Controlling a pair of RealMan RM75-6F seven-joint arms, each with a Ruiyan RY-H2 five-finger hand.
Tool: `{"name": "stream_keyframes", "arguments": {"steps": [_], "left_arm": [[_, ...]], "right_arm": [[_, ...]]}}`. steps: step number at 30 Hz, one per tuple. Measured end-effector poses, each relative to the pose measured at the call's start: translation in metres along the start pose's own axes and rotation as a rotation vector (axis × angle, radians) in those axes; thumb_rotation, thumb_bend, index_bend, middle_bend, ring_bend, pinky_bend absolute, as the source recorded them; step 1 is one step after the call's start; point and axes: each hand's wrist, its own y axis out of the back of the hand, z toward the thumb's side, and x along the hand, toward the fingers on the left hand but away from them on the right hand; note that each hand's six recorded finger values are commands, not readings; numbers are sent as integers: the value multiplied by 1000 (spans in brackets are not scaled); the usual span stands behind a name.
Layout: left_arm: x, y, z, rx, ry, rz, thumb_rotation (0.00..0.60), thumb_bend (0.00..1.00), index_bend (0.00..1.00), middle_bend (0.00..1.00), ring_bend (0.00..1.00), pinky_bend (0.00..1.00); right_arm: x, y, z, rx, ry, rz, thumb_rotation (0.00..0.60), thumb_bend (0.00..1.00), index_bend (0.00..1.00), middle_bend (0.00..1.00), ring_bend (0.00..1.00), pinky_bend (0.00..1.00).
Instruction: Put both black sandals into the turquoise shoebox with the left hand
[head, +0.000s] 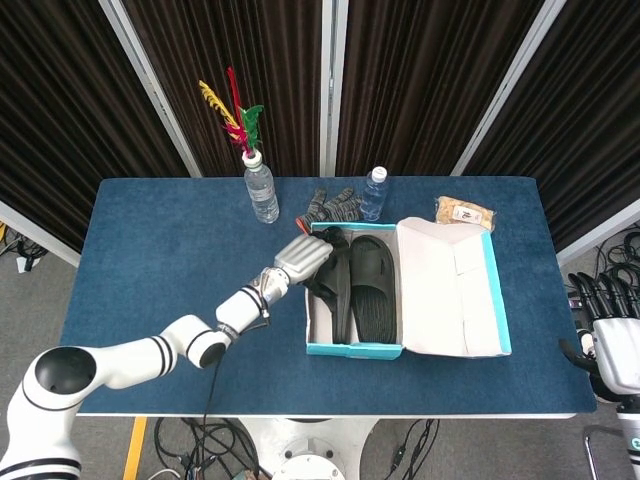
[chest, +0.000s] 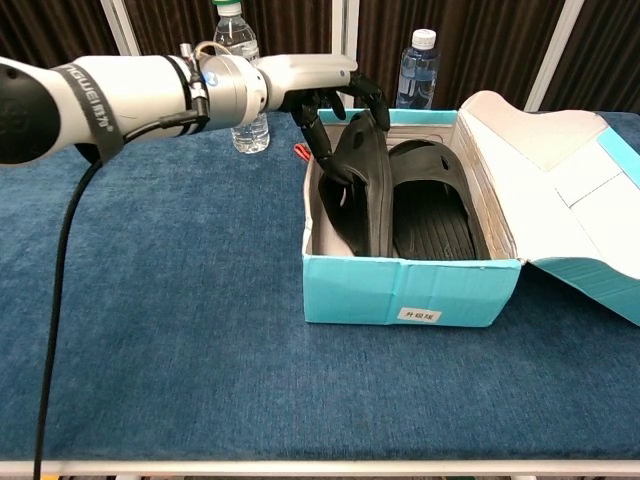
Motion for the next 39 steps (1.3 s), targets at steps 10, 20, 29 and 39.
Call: {"name": "stream_keyframes", "arguments": {"steps": [10,20,29,39], "left_arm": [[4,-11,-7,-10,53,-44,576,0,288,183,12,185],[-49,33,-31,-177,68,133,579,0,280,183,12,185],[-173,55,-138,-166,312,352,600,0,280,184,12,184],[-329,26,-205,76,653,483,600,0,273,184,12,176]], "right_arm": [[1,0,-3,-6,-4,-3,600,122,29,88,0,58],[4,-2,-9,-35,-15,1,600,122,29,89,0,58],[6,-19,-25,-148,-42,49,600,133,29,100,0,95],[5,-33,-17,-211,0,52,600,141,25,101,0,97]]}}
